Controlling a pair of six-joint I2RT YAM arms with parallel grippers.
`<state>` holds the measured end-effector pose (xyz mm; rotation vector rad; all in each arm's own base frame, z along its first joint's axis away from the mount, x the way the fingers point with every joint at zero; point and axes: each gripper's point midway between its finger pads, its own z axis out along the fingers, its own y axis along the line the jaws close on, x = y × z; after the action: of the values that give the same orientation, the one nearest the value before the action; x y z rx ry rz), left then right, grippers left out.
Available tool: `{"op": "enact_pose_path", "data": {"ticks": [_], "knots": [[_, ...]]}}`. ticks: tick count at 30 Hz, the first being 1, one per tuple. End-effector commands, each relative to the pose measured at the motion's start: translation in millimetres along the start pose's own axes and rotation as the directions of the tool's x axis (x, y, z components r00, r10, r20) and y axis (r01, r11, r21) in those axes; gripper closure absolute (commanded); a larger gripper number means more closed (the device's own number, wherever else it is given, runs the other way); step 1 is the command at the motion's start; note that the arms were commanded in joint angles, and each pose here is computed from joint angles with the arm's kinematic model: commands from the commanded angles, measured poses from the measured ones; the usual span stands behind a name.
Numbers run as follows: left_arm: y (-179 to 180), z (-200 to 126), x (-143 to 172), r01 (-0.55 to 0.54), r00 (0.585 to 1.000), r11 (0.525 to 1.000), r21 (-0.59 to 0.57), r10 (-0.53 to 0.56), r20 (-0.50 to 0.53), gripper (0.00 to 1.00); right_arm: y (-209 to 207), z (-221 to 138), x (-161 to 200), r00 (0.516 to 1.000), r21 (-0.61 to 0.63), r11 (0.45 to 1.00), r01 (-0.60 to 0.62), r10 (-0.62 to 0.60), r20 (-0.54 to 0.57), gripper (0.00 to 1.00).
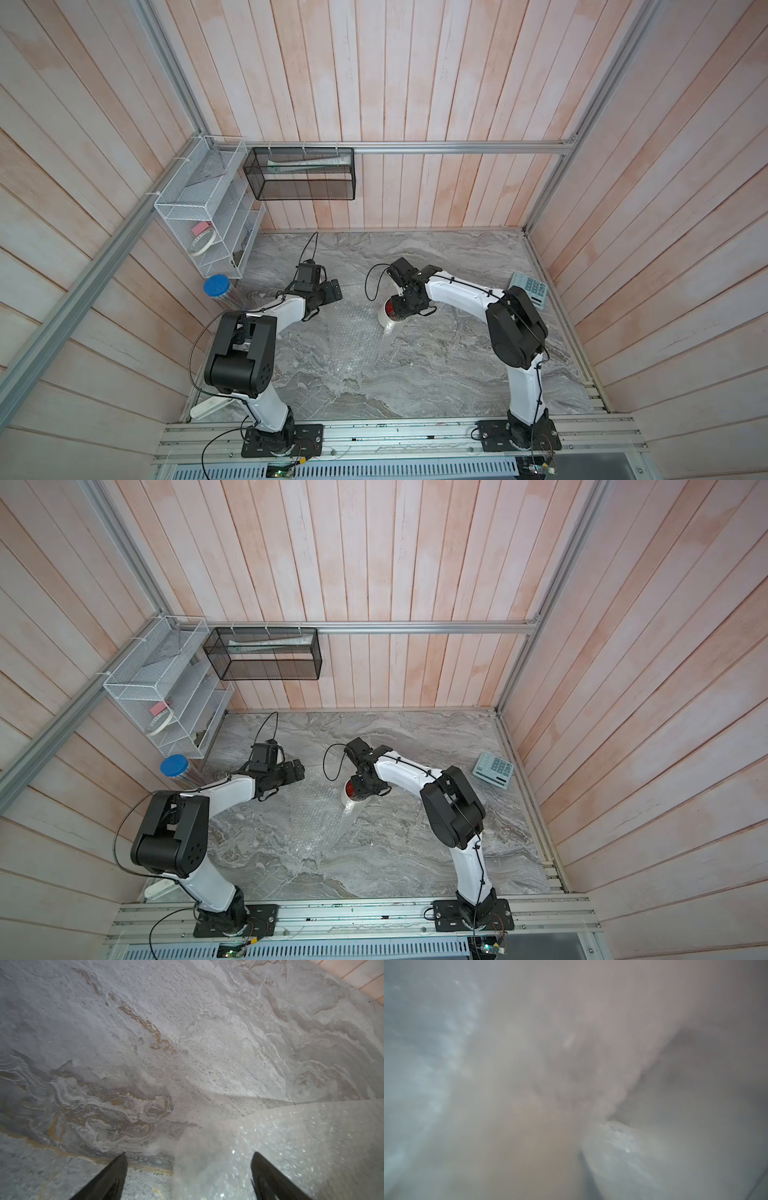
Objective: Wrap mugs in bubble wrap
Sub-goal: Wrap the mug in bubble wrap.
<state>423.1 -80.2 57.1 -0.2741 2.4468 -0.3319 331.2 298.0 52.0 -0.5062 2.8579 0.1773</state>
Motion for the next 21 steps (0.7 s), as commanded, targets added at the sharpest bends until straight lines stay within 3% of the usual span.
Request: {"op": "enact_pose_path", "data": {"ticks": [1, 5, 9, 17, 21], "knots": [[-15, 7, -4, -0.005, 1.000, 0.998, 0.059, 0.006, -0.005, 0.09, 3, -23, -3, 0.999, 0.006, 1.000, 0.022, -0.022, 0.039, 0.85], [-26, 14, 5, -0.020, 0.999, 0.996, 0.088, 0.024, -0.034, 0.14, 5, -24, -9, 0.998, 0.006, 1.000, 0.029, -0.029, 0.047, 0.85], [-39, 16, 9, -0.032, 0.998, 0.992, 0.126, 0.038, -0.046, 0.26, 6, -21, -14, 0.998, 0.011, 0.999, 0.038, -0.039, 0.053, 0.84], [-53, -5, 3, -0.024, 0.999, 0.986, 0.165, 0.027, -0.018, 0.82, 11, -21, -28, 0.996, 0.009, 0.999, 0.048, -0.049, 0.069, 0.78], [-71, -27, -1, -0.047, 0.999, 0.973, 0.225, 0.045, 0.015, 0.93, 12, -21, -28, 0.996, 0.006, 0.999, 0.051, -0.052, 0.072, 0.73]]}}
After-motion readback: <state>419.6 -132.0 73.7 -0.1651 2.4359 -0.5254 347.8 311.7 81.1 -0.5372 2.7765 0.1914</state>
